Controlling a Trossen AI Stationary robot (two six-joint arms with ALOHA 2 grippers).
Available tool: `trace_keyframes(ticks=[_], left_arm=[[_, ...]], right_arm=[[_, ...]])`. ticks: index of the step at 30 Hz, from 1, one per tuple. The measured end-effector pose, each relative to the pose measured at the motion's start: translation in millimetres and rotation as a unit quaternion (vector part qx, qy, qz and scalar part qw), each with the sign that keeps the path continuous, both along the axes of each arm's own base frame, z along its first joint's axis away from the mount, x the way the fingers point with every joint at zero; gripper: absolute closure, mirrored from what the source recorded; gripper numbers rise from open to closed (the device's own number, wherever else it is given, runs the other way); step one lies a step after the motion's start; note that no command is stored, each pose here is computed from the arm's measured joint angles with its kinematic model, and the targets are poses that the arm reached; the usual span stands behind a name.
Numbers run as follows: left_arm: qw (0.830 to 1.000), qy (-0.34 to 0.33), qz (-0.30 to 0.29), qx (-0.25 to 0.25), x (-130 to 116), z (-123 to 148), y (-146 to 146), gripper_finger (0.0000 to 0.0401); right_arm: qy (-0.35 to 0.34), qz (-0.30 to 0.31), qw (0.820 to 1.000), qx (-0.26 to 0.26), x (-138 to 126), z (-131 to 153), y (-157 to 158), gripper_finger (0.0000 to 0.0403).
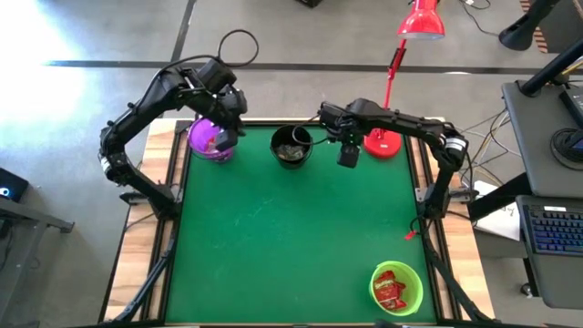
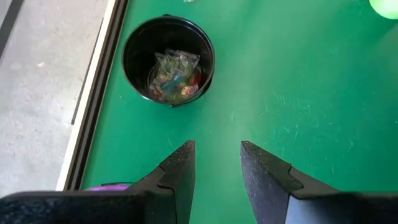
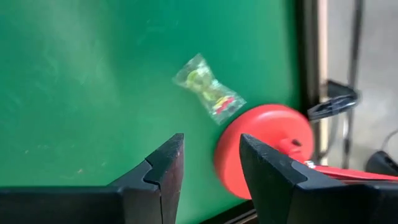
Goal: Sort candy
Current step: Put the green gummy into the black bucket
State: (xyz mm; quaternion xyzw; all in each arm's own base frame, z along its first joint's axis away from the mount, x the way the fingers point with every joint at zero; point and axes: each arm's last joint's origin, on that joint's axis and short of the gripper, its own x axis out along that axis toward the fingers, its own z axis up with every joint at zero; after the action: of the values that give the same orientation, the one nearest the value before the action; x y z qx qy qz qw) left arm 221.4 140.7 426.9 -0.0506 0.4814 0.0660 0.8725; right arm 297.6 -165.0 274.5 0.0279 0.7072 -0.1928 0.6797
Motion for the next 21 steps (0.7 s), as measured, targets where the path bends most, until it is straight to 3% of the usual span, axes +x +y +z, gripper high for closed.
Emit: trace_keyframes(ticks=[6,16,21], left_arm=[[1.0,0.007,0.0,-0.005,-1.2,-0.8,-0.8,0.0291],[1.0,0.007,0.0,-0.005,-1.2,-0.8,-0.8,0.0291],[1.0,0.007,0.003,-0.007,-1.2,-0.8,-0.8,0.0291]], right_arm=[[0.017,-0.015,0.999,0.041,-8.8,-18.7,-2.1,0.0254],[0.01,-0.005,0.999,0.039,-6.2,-23.2,-0.6,0.0278],[-0.018,-0.041,0.999,0.025,-2.4,-23.0,-2.9,0.0292]])
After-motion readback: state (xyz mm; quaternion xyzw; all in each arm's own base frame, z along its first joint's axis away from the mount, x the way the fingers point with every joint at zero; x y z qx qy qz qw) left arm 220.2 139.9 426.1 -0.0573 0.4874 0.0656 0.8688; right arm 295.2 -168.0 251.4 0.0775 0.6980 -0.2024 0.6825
